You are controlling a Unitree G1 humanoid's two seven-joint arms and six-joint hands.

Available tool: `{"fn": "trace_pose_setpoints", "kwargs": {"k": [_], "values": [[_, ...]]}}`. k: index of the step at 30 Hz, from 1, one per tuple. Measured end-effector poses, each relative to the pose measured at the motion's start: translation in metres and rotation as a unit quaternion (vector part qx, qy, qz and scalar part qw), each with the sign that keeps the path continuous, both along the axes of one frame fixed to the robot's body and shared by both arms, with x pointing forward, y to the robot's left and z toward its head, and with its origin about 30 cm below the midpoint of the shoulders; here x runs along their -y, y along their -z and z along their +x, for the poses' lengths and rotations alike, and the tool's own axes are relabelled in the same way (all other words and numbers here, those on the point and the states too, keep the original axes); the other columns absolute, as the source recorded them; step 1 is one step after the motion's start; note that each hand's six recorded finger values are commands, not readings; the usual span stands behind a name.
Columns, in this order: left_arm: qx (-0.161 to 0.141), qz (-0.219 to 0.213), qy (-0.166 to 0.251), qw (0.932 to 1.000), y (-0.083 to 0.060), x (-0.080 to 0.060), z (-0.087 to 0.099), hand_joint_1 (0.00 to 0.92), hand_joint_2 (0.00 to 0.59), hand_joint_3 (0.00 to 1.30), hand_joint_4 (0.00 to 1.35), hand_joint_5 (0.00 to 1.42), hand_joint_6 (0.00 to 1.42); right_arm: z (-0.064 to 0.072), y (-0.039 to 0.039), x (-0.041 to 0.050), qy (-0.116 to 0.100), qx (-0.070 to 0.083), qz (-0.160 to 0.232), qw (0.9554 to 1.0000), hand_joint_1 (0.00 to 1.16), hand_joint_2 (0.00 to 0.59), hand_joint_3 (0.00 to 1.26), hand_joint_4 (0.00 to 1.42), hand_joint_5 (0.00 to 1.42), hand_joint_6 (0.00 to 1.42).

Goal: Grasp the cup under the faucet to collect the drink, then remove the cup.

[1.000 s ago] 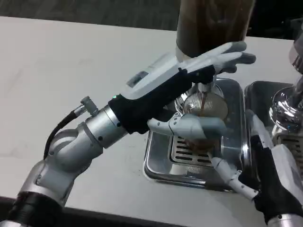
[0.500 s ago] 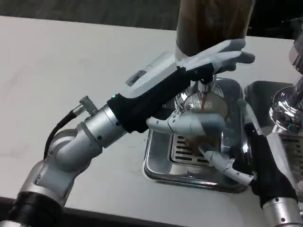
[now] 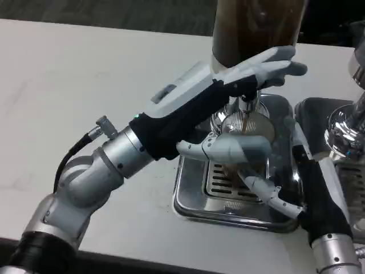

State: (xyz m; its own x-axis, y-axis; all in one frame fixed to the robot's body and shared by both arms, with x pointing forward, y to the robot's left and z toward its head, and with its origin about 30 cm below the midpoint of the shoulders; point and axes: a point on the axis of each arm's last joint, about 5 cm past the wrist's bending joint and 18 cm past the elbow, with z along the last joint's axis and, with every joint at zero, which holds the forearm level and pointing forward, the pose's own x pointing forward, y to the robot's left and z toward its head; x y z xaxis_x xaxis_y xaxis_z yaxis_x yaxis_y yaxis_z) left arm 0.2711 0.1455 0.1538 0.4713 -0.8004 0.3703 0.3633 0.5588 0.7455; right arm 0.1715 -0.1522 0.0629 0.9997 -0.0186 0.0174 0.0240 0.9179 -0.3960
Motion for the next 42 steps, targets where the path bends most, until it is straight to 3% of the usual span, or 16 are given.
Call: {"fn": "trace_pose_setpoints", "kwargs": {"k": [13, 25, 37, 42], "values": [[-0.001, 0.000, 0.000, 1.0000, 0.000, 0.000, 0.000, 0.000, 0.118, 0.18, 0.02, 0.22, 0.14, 0.010, 0.0073, -0.0087, -0.003, 0.000, 0.042, 0.9991, 0.69, 0.203, 0.00, 0.00, 0.00, 0.00], [0.003, -0.006, -0.009, 0.9999, -0.001, -0.001, 0.000, 0.000, 0.127, 0.18, 0.01, 0.19, 0.10, 0.013, 0.0105, -0.0132, -0.013, 0.001, 0.054, 0.9985, 0.69, 0.203, 0.00, 0.00, 0.00, 0.00], [0.073, -0.095, -0.059, 0.9910, -0.024, -0.020, -0.006, 0.000, 0.131, 0.15, 0.00, 0.13, 0.06, 0.013, 0.0097, -0.0117, -0.008, 0.010, 0.059, 0.9982, 0.69, 0.204, 0.00, 0.00, 0.00, 0.00], [0.071, -0.118, -0.098, 0.9855, -0.021, -0.040, -0.025, 0.000, 0.131, 0.15, 0.00, 0.13, 0.06, 0.014, 0.0097, -0.0116, -0.008, 0.009, 0.064, 0.9979, 0.68, 0.207, 0.00, 0.00, 0.00, 0.00]]}}
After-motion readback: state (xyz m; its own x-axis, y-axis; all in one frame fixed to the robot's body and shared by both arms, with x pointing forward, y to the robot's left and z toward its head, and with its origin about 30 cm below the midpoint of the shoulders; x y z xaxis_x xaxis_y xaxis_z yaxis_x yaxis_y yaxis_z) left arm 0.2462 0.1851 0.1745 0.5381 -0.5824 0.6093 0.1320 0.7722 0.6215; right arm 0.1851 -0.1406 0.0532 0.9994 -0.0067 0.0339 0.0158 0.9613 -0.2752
